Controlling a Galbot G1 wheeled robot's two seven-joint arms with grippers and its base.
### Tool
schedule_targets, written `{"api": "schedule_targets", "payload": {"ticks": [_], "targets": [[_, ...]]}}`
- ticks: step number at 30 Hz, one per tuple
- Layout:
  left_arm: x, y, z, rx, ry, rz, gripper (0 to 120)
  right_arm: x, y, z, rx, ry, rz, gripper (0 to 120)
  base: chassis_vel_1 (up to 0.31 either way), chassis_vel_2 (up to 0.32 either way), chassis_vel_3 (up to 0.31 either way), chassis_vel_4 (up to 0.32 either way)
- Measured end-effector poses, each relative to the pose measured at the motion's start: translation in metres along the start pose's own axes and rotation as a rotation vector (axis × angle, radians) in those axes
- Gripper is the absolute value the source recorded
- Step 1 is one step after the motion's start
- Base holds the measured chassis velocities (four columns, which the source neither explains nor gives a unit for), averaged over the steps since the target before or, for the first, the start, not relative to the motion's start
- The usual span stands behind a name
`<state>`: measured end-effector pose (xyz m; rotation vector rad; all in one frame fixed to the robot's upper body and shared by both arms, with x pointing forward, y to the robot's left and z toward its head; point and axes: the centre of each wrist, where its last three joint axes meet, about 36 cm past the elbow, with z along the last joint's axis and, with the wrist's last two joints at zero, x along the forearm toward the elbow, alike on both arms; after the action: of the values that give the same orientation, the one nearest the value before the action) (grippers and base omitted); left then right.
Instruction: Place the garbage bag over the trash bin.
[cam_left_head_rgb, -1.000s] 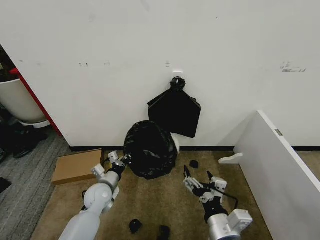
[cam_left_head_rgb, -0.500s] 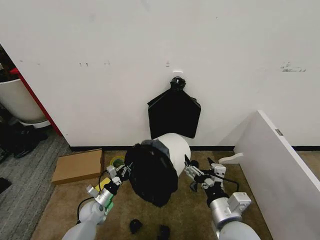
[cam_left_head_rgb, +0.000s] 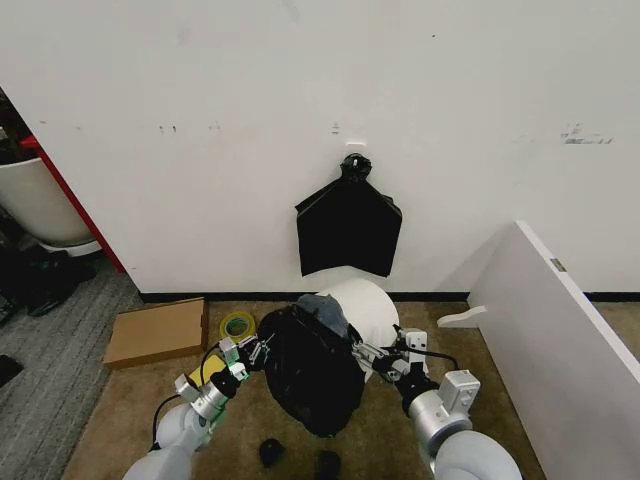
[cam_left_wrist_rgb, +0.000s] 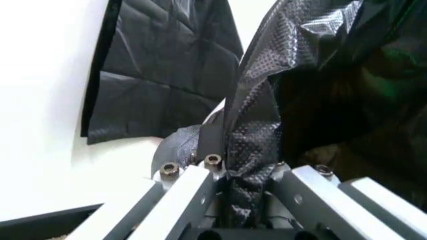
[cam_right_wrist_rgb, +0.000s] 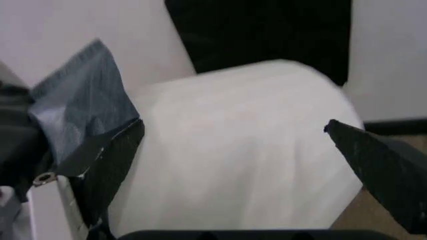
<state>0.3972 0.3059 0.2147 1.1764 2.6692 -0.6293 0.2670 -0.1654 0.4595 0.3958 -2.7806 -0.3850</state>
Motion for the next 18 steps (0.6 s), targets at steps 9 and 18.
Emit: {"api": "schedule_targets", "payload": {"ticks": [9,18], "targets": [[-0.004,-0.001,0.002,-0.025,0.017,-0.014,0,-0.007,0.000,-0.006,-0.046,-0.131,0.085,100,0.000,0.000,0.000,0.000],[-0.006,-0.003,0.002,-0.060,0.031,0.011,0,0.013,0.007,-0.035,-0.072,0.122,-0.019,100,0.000,0.000,0.000,0.000]]}}
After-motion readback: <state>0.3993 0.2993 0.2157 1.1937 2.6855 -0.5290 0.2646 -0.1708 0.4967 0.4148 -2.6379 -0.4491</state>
